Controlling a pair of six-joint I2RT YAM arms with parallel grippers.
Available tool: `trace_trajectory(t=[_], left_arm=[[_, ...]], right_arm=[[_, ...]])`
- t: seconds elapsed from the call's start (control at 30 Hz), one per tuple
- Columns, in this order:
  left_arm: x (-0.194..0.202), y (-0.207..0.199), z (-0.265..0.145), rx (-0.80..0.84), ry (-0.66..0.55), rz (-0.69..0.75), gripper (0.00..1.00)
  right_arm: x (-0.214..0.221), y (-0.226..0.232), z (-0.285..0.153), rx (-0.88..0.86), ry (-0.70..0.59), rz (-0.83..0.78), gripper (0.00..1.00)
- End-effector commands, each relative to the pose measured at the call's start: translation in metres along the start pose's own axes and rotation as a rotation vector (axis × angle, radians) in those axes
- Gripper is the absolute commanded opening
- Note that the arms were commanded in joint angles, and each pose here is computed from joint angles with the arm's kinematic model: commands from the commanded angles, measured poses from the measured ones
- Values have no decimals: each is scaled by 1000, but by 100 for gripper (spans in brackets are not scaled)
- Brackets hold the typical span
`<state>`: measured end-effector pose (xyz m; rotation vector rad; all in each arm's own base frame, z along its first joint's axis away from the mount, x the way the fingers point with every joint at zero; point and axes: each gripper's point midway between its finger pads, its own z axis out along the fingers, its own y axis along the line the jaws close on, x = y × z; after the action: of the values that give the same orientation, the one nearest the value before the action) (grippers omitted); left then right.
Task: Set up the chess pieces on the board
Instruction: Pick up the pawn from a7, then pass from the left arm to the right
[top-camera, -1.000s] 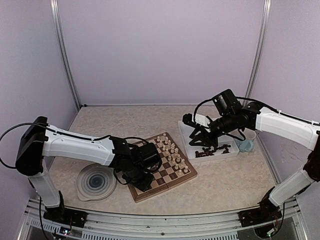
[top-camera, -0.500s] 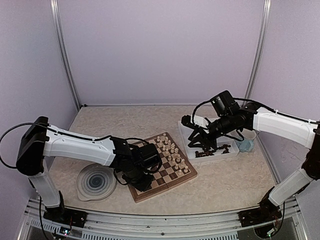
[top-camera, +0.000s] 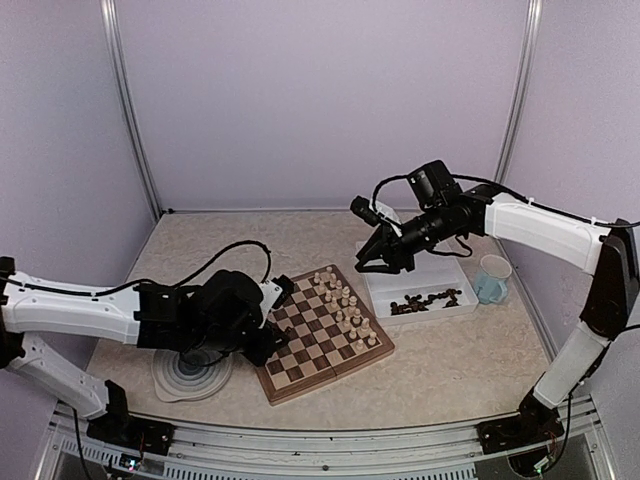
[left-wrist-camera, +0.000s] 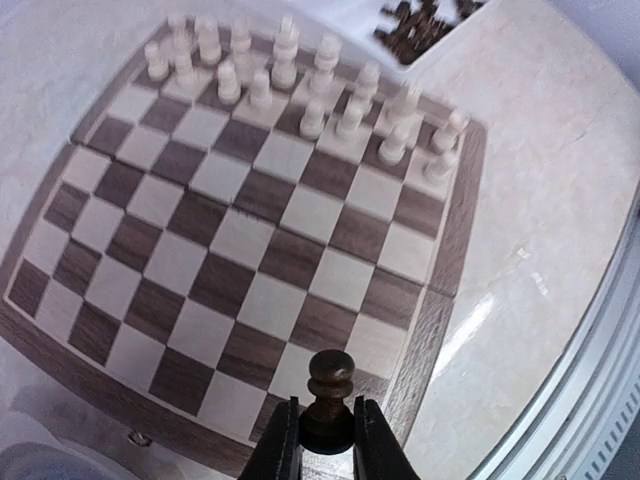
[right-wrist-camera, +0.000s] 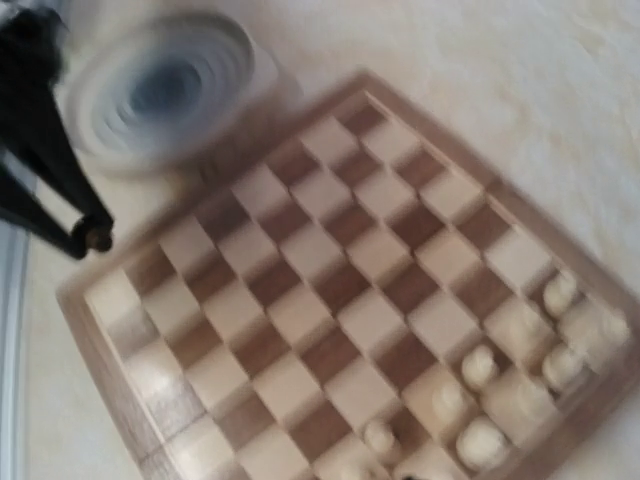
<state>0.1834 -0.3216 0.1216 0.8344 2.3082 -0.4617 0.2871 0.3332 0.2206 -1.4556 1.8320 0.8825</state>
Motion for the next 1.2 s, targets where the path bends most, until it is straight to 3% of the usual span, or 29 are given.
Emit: trace_trajectory(t=[0.0,0.1,0.27,0.9,1.17], left_arm=[[-59,-4,-32,71,-359,18,12],[-63,2,-42,56,-446,20,13],[-73,3,-59,69,-551,14,13],[-74,-20,-52,128,-540,44,12],[-72,-22,-49,137,-529,46,12]], right_arm=[[-13,21,15,-283,-34,200,41],[-16,36,30,-443,-33,291,52],[-22,58,58,-481,14,252,52],[-39,104,96,-496,95,159,47],[-40,116,100,-509,107,132,37]])
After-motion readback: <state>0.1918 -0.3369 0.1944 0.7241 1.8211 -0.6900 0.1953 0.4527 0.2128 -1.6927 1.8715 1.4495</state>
